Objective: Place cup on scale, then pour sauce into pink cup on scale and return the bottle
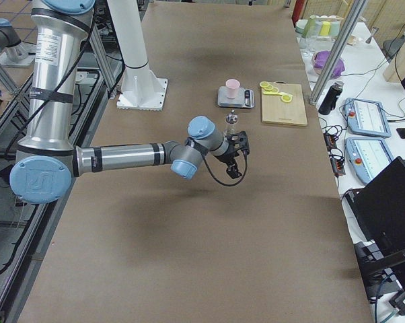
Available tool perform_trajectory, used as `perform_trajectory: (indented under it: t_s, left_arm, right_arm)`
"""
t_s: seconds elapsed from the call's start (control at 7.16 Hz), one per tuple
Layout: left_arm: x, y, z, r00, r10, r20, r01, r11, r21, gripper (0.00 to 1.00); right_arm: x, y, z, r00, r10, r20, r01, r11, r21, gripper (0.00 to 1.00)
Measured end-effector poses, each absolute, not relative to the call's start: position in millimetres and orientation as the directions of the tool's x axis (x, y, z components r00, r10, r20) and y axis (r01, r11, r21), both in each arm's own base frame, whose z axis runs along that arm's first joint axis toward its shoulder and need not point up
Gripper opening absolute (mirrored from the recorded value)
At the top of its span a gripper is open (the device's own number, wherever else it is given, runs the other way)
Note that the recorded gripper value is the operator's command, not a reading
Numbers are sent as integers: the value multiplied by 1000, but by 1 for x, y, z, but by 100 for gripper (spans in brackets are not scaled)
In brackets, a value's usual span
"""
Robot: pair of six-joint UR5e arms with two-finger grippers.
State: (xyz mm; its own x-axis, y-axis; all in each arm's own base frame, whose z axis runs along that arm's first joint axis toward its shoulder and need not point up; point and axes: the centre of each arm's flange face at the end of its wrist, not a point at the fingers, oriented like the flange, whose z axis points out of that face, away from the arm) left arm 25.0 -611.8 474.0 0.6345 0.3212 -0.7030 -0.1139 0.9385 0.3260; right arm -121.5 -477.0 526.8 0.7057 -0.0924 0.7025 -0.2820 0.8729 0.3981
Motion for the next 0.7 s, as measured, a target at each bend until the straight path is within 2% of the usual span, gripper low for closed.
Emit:
perform_trajectory:
  t_s: [0.28, 0.56, 0.7]
  left_arm:
    - [-15, -599, 499, 649, 320, -690, -106, 936, 335, 100]
    - [-43, -582, 530, 661, 304, -686, -102, 942, 319, 100]
    - [-51, -575, 545, 666, 278, -693, -95, 952, 291, 100]
  right_arm:
    - [-89, -541, 493, 784, -38, 620, -211, 923, 322, 100]
    - [-47, -561, 475, 743, 1, 669, -154, 973, 170, 100]
    - [-25, -561, 479, 742, -33, 669, -90, 985, 148, 100]
